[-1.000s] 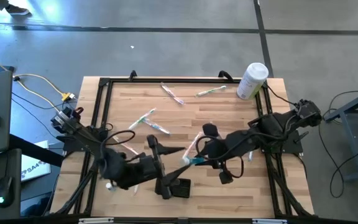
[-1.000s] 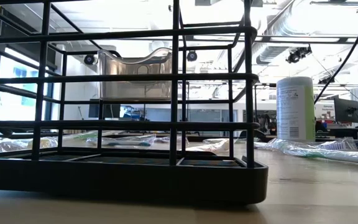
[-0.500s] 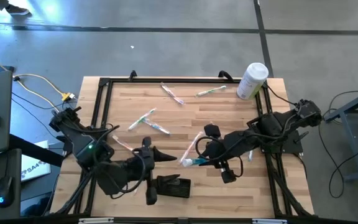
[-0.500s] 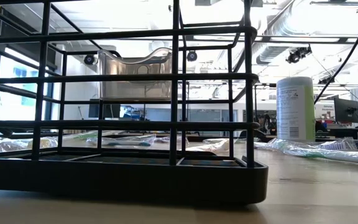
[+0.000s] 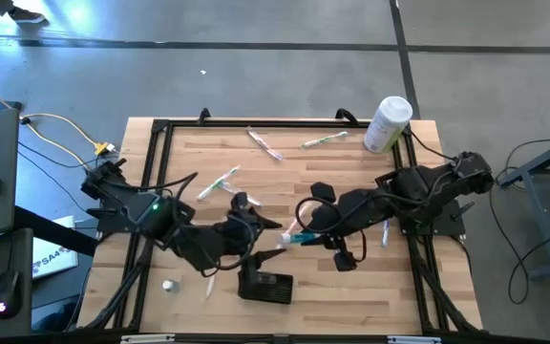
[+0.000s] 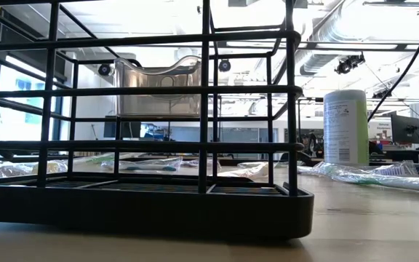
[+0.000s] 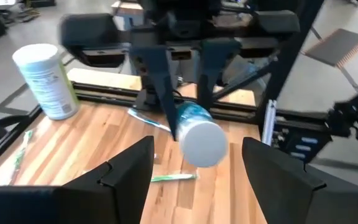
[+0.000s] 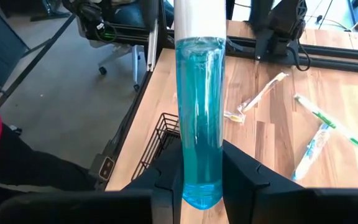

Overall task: Pick & Place toothbrushing station
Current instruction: Put the right blue mouthwash into the black wire organizer

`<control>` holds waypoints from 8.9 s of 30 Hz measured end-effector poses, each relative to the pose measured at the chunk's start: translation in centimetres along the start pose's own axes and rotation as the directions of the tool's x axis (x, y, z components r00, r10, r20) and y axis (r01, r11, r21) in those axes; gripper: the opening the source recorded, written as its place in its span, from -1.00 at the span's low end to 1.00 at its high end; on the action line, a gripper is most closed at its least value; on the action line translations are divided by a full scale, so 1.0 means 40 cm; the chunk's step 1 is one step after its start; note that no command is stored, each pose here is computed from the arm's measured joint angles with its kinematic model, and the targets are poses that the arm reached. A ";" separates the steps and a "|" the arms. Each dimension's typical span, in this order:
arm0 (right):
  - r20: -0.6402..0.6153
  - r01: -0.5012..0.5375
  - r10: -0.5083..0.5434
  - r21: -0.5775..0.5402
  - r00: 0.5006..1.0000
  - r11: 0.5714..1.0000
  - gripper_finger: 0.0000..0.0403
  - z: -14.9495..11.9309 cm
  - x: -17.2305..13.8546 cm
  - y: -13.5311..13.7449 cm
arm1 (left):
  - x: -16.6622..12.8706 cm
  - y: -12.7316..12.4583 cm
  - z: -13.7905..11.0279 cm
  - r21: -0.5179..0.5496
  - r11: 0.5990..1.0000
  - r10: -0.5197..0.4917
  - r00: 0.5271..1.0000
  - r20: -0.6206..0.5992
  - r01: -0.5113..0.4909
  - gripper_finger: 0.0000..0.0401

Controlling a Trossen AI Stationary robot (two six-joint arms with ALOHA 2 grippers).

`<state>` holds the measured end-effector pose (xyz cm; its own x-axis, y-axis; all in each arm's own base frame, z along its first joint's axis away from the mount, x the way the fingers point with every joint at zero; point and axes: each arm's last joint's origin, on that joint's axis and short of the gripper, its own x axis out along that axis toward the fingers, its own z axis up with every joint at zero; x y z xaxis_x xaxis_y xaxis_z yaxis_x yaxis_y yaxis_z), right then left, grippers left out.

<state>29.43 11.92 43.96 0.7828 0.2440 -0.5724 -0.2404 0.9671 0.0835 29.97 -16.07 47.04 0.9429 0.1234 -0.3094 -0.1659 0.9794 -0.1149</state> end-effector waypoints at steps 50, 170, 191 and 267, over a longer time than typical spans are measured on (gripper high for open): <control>-0.010 0.019 -0.019 -0.013 1.000 1.000 -0.51 -0.001 0.001 -0.012 | 0.047 0.019 0.002 0.061 0.998 0.002 1.000 -0.008 -0.002 -0.54; -0.213 0.260 -0.245 0.043 0.946 0.965 0.64 -0.151 -0.375 -0.091 | 0.282 -0.149 -0.431 -0.490 0.492 0.098 0.604 -0.791 -0.720 -0.54; -0.225 0.284 -0.270 0.030 0.936 0.958 0.64 -0.156 -0.379 -0.093 | 0.291 -0.147 -0.422 -0.433 0.660 0.034 0.600 -0.799 -0.614 -0.54; -0.218 0.364 -0.322 0.188 0.921 0.912 0.64 -0.154 -0.375 -0.097 | 0.348 -0.127 -0.505 0.084 0.963 -0.074 0.548 -0.833 0.257 -0.54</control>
<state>15.09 4.07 47.20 0.6734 -0.1027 -0.7321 0.1733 0.9846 0.0213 38.11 -22.57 24.25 0.2880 -0.1375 -0.9477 0.1071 0.9881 -0.1108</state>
